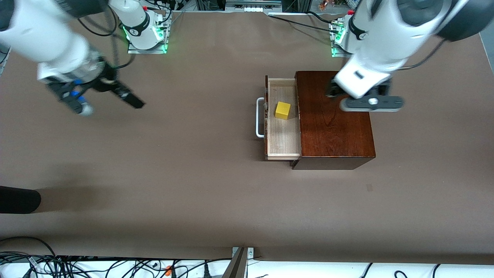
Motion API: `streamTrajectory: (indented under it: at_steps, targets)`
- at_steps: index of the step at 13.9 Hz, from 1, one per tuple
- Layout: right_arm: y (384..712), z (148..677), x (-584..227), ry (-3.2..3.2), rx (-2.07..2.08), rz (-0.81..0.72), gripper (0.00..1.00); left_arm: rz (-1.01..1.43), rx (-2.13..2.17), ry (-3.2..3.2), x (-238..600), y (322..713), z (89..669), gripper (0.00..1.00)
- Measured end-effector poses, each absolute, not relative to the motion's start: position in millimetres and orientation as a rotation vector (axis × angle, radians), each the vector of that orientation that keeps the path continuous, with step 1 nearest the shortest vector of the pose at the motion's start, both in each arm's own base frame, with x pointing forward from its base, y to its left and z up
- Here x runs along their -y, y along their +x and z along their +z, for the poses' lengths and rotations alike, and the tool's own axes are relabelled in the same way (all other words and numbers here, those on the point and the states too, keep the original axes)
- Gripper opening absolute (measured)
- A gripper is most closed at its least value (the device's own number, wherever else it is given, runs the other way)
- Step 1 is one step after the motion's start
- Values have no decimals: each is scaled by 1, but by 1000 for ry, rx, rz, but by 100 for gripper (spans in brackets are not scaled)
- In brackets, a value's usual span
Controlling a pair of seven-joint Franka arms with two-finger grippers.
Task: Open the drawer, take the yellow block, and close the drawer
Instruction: 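Release the handle and raise the left gripper while the right gripper approaches, then lower the right gripper into the drawer over the yellow cube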
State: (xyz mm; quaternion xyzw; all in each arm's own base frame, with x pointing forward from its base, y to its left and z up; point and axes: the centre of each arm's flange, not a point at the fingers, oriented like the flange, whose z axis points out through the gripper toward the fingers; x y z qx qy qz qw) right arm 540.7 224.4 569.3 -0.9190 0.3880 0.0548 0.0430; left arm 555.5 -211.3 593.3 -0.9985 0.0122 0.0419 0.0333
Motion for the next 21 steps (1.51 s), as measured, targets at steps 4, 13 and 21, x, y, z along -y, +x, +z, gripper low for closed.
streamTrajectory:
  at_steps: [4, 13, 21]
  targets:
    - [511, 551, -328, -2595, -1553, 168, 100, 152, 36, -3065, 145, 542, 601, 100]
    - [467, 468, -517, -2060, -2139, 218, 100, 207, 264, -3136, 6, 558, 580, 100]
    - [473, 397, -603, -1803, -2310, 221, 100, 169, 307, -3140, -10, 559, 587, 100]
